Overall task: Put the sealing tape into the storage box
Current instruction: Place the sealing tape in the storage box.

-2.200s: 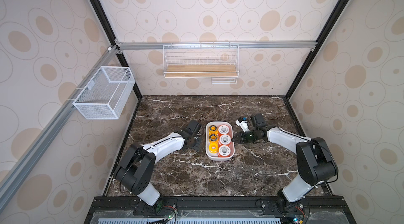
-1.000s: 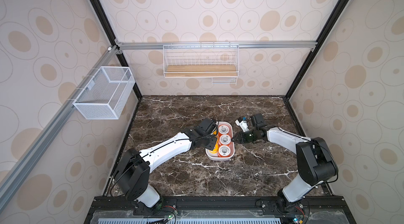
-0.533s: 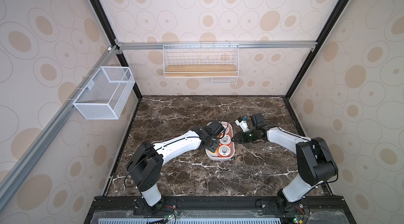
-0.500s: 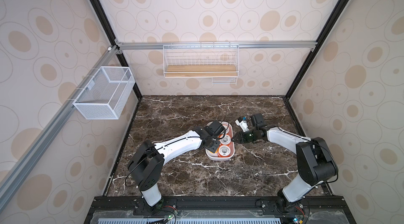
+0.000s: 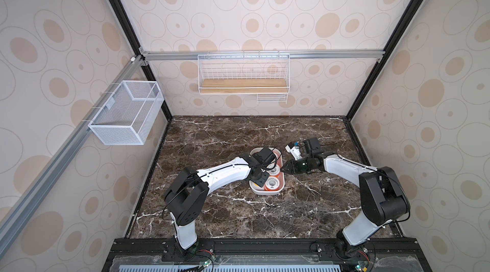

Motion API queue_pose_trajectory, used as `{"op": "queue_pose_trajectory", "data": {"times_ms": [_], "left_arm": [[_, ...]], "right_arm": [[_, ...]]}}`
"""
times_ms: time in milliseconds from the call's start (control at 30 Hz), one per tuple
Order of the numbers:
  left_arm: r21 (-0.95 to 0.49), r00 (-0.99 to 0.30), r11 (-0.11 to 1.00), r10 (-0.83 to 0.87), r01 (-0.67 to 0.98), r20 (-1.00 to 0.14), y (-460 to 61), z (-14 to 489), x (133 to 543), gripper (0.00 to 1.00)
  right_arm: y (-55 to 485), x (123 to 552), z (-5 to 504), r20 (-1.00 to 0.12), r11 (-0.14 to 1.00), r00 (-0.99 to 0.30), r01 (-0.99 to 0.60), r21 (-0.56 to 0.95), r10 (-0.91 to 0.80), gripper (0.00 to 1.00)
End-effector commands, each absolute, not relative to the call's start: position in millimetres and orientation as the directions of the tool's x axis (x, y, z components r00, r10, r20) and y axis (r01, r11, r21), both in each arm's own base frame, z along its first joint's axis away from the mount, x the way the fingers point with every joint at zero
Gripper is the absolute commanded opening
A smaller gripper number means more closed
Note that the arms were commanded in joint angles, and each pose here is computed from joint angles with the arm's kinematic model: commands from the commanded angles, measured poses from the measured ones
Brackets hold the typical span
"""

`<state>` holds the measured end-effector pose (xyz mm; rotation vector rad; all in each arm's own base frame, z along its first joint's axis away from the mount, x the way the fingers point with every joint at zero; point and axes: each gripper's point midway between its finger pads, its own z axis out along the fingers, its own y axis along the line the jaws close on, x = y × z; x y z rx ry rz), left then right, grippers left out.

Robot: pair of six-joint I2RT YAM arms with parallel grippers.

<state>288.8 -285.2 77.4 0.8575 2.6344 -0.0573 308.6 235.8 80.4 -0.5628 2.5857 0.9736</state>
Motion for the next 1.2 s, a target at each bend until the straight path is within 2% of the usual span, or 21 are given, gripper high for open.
{"op": "queue_pose_trajectory", "data": {"times_ms": [0,767,1167], "left_arm": [[0.052,-0.731,0.795,0.58,0.605,-0.358,-296.5,82.2,286.7,0.59],[0.061,-0.738,0.8,0.578,0.597,-0.35,-293.5,75.5,286.6,0.6],[0.063,-0.737,0.799,0.579,0.598,-0.35,-293.4,75.2,286.7,0.66]], "right_arm": [[237.8,307.5,83.9,-0.425,0.687,-0.868,-0.473,0.551,-0.257,0.35],[237.5,306.9,84.3,-0.423,0.688,-0.869,-0.473,0.551,-0.259,0.35],[237.3,306.8,84.4,-0.422,0.688,-0.869,-0.472,0.552,-0.258,0.35]]}}
